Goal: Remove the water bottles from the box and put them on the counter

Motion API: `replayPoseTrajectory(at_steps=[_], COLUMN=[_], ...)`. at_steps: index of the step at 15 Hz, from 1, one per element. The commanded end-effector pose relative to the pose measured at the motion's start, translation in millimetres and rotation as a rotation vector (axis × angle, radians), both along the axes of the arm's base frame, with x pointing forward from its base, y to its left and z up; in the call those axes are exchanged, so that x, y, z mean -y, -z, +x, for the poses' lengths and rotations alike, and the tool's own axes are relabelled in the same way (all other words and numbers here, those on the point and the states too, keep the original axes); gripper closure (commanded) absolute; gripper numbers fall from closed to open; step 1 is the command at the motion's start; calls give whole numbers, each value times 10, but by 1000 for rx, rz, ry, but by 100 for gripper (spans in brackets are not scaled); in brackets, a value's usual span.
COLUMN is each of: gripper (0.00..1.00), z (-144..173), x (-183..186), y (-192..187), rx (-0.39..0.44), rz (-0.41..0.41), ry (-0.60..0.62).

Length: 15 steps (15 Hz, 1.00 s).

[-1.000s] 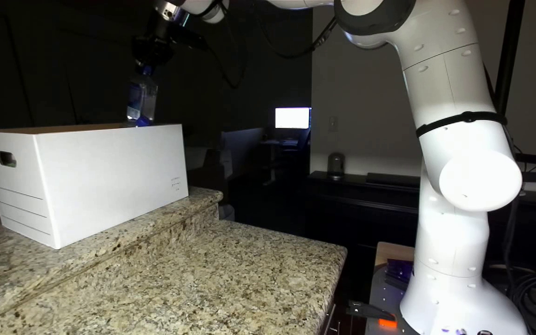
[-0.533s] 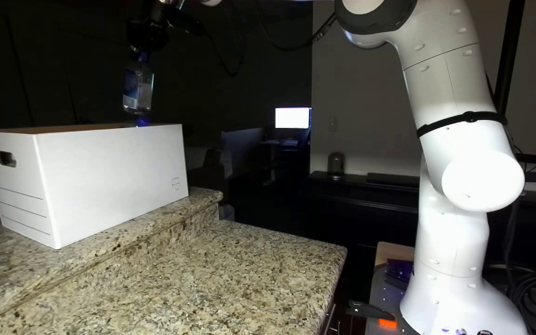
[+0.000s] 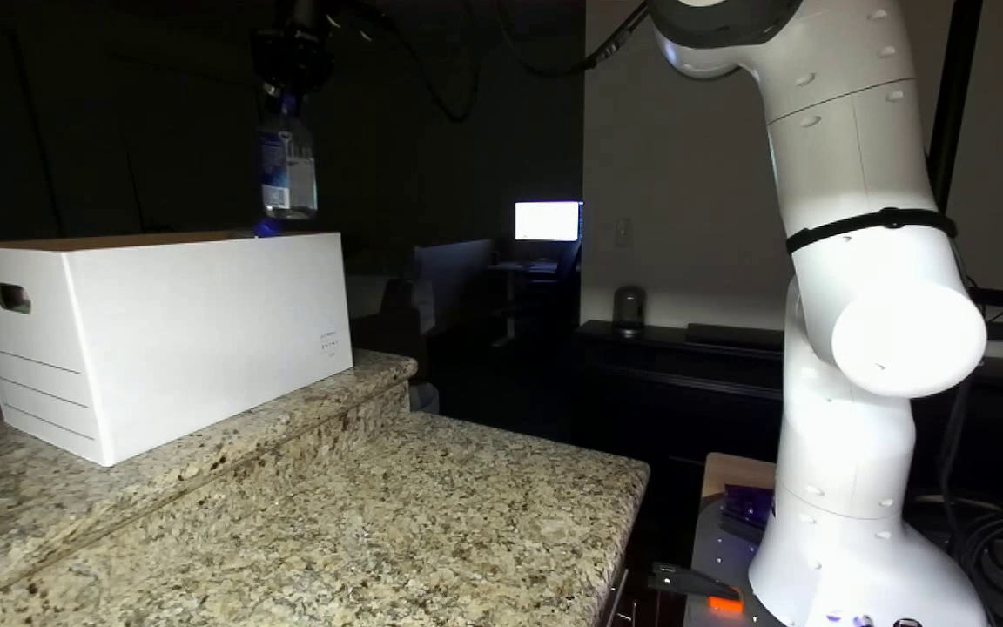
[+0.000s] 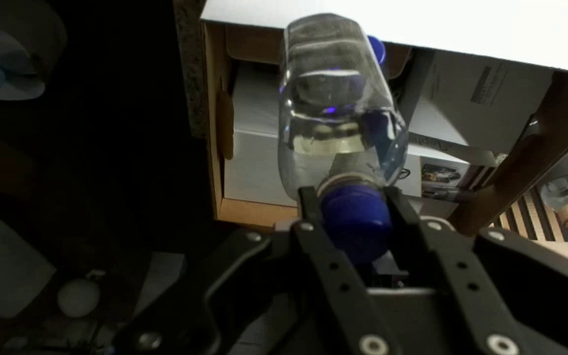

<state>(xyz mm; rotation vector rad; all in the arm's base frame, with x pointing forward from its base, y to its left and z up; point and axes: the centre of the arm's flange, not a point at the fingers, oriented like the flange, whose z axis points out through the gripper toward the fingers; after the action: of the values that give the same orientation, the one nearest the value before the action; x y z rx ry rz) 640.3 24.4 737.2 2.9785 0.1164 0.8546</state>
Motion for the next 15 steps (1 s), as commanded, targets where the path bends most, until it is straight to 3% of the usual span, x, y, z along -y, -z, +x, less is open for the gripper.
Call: replayPoseTrajectory(at_steps=[1,7,15], gripper=[84,84,85], z=[-467,-983,-1440], x=[-286,-867,-1646], y=[-43,251,1242], rx=[-45,-93,-198], rz=[-13,12,80], ry=[28,-21,-133])
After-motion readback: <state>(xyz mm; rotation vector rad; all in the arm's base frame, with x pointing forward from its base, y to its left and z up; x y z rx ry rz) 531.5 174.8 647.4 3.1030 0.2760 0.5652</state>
